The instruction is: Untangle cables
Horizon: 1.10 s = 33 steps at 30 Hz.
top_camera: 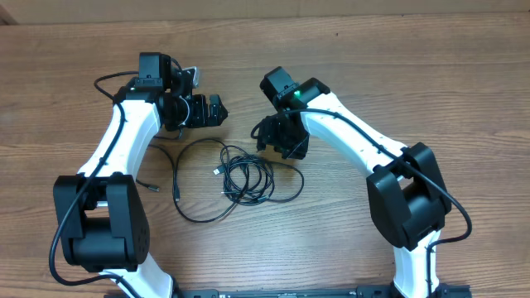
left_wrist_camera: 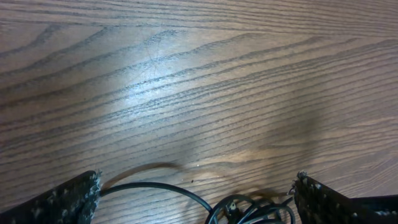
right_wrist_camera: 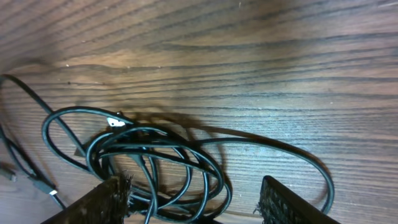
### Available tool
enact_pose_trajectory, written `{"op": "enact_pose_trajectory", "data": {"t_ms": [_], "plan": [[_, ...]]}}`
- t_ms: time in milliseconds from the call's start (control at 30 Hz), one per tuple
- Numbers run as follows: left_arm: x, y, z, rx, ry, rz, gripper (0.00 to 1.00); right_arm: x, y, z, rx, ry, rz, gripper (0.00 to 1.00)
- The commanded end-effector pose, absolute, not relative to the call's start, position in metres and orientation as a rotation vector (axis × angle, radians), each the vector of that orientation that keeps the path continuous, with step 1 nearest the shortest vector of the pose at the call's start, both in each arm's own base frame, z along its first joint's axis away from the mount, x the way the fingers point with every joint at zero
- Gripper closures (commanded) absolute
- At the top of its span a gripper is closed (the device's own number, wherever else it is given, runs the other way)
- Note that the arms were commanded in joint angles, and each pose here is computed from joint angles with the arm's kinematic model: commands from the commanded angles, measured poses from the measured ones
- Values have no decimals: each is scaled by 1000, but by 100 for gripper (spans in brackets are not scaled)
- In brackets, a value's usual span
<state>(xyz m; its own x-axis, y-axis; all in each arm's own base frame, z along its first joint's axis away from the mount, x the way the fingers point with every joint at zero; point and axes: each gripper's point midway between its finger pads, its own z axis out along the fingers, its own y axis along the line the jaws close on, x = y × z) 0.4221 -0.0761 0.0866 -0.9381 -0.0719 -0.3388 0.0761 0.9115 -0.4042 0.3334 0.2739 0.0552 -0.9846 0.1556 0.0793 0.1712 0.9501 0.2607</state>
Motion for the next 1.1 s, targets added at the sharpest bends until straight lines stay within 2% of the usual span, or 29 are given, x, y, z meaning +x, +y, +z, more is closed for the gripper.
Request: {"op": "enact_pose_trajectory", "data": {"t_ms": [0,133,300,367,433,500,733,800,867,967,1067], "plan": [[421,-78,82,22,2727,-615,0,332,266,49,-304,-3060,-345,34],[421,-78,82,21,2728,-614,2,336,255,46,-333,-3101,-259,34],[422,-75,81,17,2731,-590,13,331,252,42,-332,-3088,-234,33],[422,-75,81,17,2731,-590,21,329,253,37,-345,-3082,-239,34],[422,-75,81,17,2731,-589,24,325,257,33,-330,-3077,-254,34],[422,-71,80,-21,2740,-559,27,320,266,29,-293,-3076,-283,28],[420,-46,71,-251,2785,-402,16,311,294,25,-17,-3148,-312,25],[418,-54,72,-232,2791,-463,7,313,293,24,4,-3191,-258,29],[414,-69,76,-146,2785,-583,5,315,291,22,13,-3220,-219,37],[401,-103,92,20,2744,-885,6,318,286,19,2,-3247,-177,46],[385,-116,98,38,2759,-1031,10,322,282,14,-17,-3258,-179,51]]}}
